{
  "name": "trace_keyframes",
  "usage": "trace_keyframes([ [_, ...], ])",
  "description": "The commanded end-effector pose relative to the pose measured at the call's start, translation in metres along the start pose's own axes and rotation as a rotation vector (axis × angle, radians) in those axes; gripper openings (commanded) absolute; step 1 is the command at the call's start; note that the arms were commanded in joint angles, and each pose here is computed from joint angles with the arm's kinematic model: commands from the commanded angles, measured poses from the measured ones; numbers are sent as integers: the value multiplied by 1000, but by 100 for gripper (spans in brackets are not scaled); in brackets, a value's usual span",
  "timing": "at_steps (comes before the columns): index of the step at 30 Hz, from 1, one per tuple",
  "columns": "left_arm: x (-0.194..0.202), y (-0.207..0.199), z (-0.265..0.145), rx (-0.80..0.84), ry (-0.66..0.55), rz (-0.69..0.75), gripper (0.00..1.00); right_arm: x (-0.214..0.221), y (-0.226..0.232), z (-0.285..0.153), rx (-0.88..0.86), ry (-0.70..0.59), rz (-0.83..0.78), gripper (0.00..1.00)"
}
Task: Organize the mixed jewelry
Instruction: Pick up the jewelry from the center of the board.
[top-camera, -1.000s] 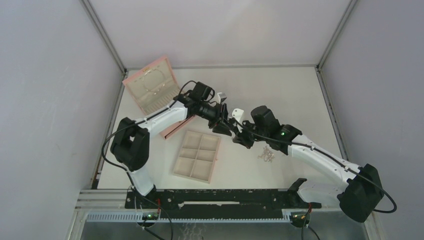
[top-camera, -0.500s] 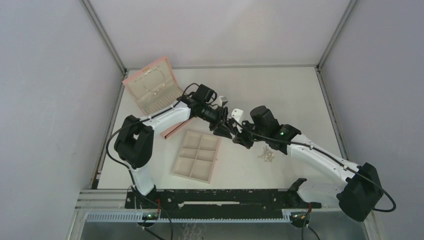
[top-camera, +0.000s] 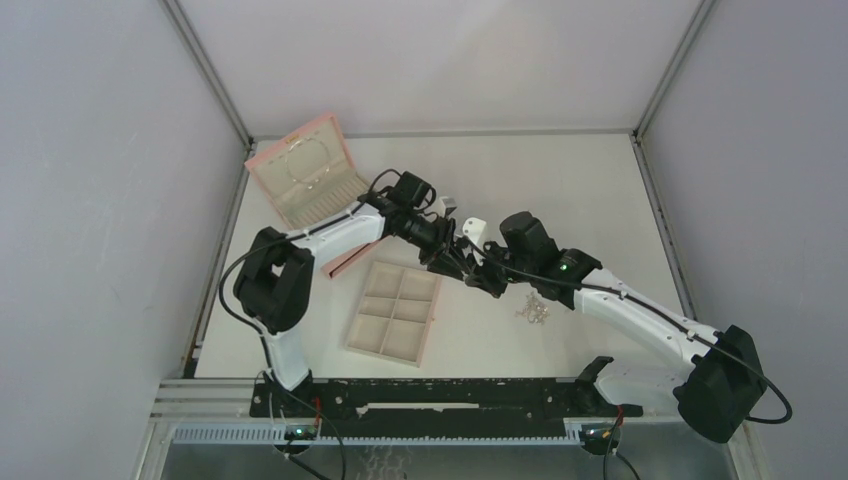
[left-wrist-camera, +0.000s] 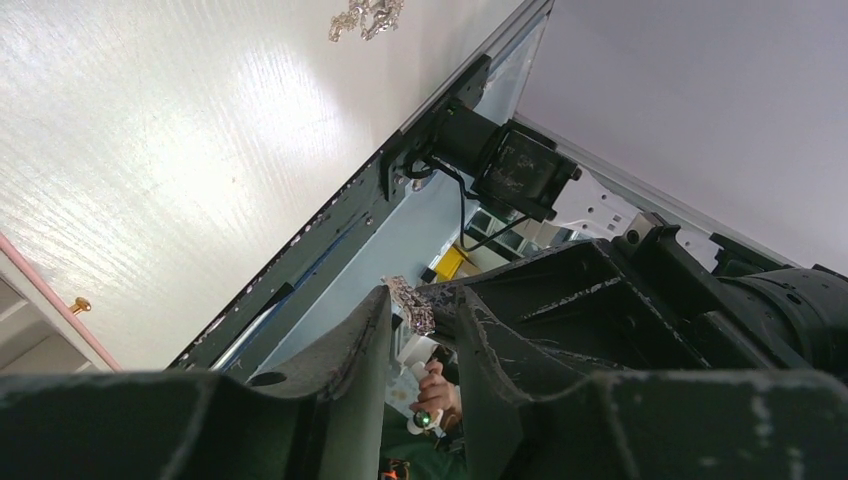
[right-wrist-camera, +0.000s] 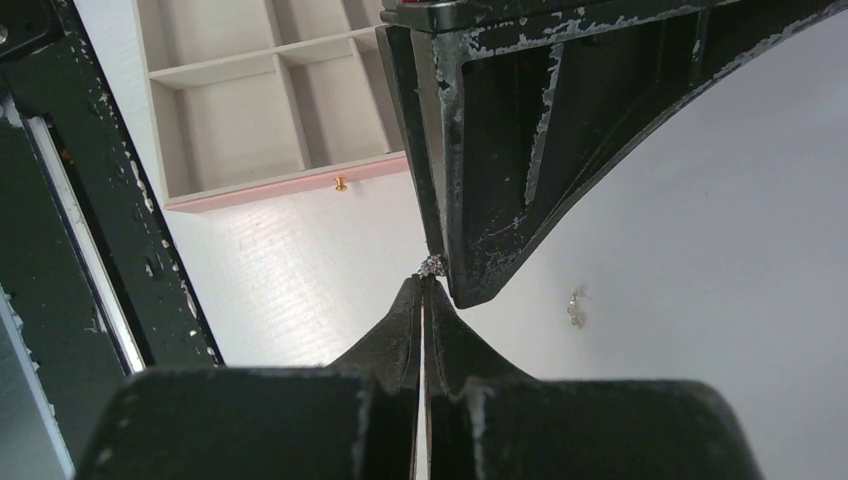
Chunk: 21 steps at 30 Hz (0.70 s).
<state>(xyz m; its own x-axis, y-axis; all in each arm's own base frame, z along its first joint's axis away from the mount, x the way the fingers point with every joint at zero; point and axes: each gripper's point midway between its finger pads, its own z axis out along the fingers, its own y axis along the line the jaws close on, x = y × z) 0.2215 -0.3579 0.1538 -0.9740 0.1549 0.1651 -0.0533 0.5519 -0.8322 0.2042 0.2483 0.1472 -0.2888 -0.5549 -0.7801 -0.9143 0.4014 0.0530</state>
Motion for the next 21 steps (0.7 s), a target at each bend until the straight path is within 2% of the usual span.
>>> trace_keyframes([
  [1,5,-1,4,15,32,18,33,-16,0,-2,2,-44,-43,0],
  [8,6,-2,6,19,39,19,29,-15,0,-2,3,-39,-40,0],
  [17,5,-6,5,28,30,18,14,-13,0,-1,1,-32,-36,0],
  [21,4,-6,4,27,25,18,11,-12,0,0,-2,-27,-34,0],
])
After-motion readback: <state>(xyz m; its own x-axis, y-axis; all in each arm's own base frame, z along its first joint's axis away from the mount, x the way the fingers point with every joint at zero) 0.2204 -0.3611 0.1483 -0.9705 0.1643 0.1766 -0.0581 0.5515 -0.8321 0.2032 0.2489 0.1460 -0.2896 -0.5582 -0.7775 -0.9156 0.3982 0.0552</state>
